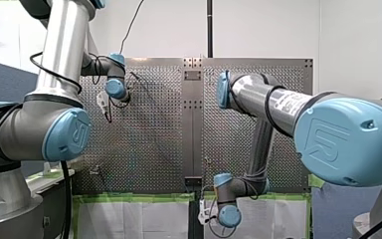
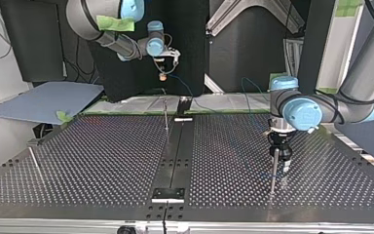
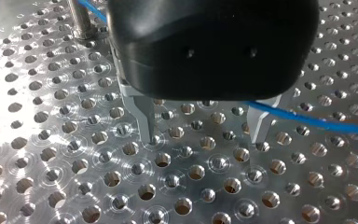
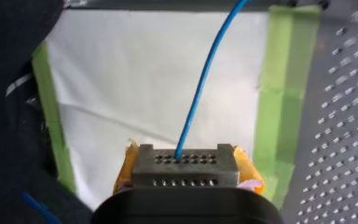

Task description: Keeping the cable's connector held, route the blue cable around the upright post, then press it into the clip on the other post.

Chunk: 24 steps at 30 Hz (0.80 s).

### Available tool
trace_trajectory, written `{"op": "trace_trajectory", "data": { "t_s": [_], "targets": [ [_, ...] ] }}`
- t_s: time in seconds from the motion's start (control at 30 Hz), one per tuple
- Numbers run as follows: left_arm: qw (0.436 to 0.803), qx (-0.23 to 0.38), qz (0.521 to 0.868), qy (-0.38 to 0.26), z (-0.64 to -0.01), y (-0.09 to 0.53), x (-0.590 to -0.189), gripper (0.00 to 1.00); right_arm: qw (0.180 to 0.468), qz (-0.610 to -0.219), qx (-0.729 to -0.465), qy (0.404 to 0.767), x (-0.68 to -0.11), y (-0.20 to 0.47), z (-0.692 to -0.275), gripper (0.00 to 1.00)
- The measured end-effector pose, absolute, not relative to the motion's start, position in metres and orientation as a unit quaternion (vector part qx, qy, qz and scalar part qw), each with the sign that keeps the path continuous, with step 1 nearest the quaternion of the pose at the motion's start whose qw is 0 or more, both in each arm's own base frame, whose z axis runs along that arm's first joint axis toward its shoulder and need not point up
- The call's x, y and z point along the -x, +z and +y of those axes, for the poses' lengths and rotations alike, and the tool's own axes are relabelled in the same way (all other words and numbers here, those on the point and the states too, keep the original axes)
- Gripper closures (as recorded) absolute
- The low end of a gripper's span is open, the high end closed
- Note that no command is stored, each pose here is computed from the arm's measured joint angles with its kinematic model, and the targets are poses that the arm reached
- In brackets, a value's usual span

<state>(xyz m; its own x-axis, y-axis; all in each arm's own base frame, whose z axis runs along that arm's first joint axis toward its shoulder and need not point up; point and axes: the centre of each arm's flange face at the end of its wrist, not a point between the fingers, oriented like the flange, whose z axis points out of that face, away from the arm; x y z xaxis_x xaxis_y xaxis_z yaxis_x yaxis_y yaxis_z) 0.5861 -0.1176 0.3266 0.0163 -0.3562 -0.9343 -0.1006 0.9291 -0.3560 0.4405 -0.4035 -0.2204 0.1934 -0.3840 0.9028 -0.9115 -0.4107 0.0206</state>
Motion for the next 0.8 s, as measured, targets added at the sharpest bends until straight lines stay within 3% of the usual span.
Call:
{"op": "trace_trajectory", "data": {
  "t_s": [0.27,0.8],
  "targets": [
    [0.694,0.166,0.695,-0.094,-0.118,0.327,-0.586,0.02,0.310,-0.464,-0.705,0.438,-0.425,-0.225,-0.400,1.00],
    [0.692,0.176,0.693,-0.097,-0.117,0.326,-0.586,0.02,0.349,-0.467,-0.661,0.472,-0.409,-0.170,-0.406,1.00]
  ]
}}
